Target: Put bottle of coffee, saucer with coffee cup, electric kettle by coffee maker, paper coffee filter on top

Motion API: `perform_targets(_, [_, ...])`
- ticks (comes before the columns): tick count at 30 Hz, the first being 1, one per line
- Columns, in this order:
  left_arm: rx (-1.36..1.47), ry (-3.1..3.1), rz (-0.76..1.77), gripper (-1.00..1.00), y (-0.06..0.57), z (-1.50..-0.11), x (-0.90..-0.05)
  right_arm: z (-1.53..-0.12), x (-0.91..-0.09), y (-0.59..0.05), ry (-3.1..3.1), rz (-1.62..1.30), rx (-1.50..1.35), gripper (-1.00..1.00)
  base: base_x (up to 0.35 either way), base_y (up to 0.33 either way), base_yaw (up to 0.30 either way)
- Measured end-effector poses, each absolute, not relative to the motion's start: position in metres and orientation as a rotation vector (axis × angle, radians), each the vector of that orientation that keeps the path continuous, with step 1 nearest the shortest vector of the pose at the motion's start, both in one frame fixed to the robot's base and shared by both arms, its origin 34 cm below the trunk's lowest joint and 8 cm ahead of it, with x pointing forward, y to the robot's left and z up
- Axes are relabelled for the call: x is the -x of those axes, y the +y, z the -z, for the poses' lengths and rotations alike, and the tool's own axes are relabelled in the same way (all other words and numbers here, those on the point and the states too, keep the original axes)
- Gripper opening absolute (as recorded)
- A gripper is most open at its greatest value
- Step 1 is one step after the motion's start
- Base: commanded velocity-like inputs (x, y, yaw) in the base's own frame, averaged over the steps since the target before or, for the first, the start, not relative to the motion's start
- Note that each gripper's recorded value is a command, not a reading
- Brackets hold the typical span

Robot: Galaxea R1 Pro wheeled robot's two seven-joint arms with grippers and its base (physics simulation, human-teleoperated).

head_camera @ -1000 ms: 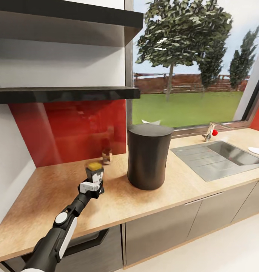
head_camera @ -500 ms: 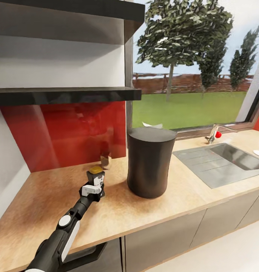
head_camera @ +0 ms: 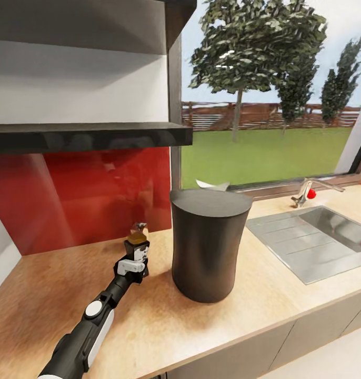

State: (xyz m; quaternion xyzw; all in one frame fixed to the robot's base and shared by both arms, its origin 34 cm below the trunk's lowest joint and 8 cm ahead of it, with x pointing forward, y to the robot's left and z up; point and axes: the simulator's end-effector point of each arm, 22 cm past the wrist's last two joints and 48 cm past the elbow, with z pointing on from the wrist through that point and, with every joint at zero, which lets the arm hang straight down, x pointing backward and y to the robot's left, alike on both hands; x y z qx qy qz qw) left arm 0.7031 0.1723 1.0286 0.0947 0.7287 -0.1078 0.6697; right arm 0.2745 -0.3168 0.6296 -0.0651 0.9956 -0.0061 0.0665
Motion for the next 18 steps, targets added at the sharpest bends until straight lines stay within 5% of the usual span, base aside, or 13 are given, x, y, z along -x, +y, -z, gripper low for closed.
perform_targets(18, [-0.210,1.671,0.248,-1.00,0.172,-1.015,-0.700,-0.629,-0.272,-0.318,3.010,0.021,0.198,1.00,0.056,-0.007,0.000])
